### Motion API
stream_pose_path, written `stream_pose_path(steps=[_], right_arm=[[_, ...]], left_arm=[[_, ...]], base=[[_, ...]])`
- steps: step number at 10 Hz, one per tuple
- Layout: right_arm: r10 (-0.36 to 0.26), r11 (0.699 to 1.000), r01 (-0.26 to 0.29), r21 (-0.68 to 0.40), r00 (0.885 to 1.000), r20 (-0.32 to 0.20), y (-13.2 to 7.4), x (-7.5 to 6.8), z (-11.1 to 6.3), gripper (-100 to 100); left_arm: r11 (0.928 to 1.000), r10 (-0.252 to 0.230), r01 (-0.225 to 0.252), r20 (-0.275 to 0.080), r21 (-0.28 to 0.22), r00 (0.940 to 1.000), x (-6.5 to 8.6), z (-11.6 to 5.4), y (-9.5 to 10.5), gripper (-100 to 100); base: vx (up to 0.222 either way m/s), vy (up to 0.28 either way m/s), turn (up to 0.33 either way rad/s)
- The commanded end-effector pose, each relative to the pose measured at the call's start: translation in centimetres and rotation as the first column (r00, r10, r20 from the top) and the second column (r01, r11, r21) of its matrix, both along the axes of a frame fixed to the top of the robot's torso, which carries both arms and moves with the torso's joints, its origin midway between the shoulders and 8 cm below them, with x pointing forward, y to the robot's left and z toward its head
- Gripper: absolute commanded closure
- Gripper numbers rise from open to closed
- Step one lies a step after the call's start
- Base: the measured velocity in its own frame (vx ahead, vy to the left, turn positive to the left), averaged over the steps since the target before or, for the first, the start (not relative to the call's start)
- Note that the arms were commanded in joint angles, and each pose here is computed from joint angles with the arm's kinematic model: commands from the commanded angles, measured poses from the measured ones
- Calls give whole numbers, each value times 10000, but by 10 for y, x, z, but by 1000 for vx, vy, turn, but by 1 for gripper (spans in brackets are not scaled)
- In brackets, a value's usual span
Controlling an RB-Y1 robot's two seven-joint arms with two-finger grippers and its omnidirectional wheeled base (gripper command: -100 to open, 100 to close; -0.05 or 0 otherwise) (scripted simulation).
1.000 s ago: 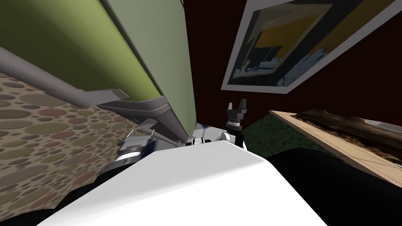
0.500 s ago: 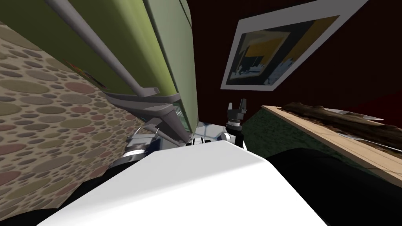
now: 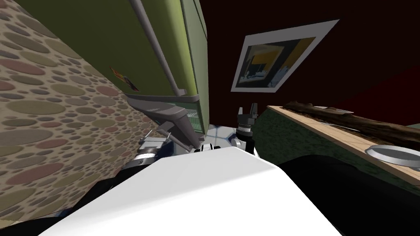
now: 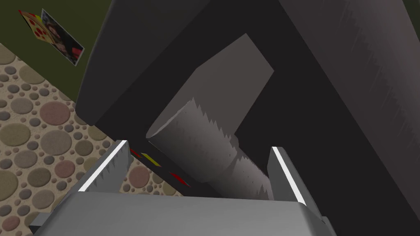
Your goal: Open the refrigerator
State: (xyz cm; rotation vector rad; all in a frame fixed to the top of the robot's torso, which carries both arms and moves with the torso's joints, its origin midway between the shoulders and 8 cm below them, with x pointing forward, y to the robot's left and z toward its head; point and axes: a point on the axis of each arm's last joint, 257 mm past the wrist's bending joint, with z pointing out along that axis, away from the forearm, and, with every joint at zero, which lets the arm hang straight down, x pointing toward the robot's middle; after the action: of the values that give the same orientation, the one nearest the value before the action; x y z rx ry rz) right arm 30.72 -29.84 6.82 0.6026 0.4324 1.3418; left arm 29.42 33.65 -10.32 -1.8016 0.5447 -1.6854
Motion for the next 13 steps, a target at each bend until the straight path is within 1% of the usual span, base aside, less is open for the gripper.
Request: stream_pose_path(steps=[1,2,4,5,6,7,8,9,10,11,12,13], right_arm=[[0,10000,0,-1,10000,1,0,0,0,0],[0,10000,0,-1,10000,1,0,0,0,0],[0,10000,0,-1,10000,0,0,0,0,0],[0,10000,0,-2,10000,-1,0,0,0,0],[-1,10000,1,-1,10000,0,0,0,0,0],[-1,10000,1,2,10000,-2,0,0,0,0],[-1,10000,1,0,10000,1,0,0,0,0],[0,10000,0,-2,10000,1,0,0,0,0],[-1,10000,1,-1,10000,-2,0,0,0,0],[-1,10000,1,-2,10000,-1,0,0,0,0],[-1,10000,1,-1,10000,-2,0,0,0,0],[-1,10000,1,-1,10000,-1,0,0,0,0]], left_arm=[[9988,-481,478,227,137,9986,9,8,-14,100],[9988,-481,478,227,137,9986,9,8,-14,100],[9945,-1036,1032,207,175,9944,16,9,-31,100],[9945,-1036,1032,207,175,9944,16,9,-31,100],[9945,-1046,1046,39,68,9945,15,3,-32,100],[9917,-1282,1281,61,60,9917,18,4,-39,100],[9885,-1513,1513,69,57,9885,21,4,-45,100],[9885,-1513,1513,69,57,9885,21,4,-45,100],[9847,-1743,1742,74,57,9847,23,4,-52,100],[9847,-1743,1742,74,57,9847,23,4,-52,100],[9804,-1971,1970,77,59,9804,25,5,-59,100],[9804,-1971,1970,77,59,9804,25,5,-59,100]], base=[[-246,258,-119],[-271,224,-54],[-244,282,-76],[-231,242,-55],[-120,100,-10],[-107,188,-82],[-176,364,-188],[-167,275,-99],[-180,263,-72],[-134,255,-45],[-153,274,-86],[-138,219,-77]])
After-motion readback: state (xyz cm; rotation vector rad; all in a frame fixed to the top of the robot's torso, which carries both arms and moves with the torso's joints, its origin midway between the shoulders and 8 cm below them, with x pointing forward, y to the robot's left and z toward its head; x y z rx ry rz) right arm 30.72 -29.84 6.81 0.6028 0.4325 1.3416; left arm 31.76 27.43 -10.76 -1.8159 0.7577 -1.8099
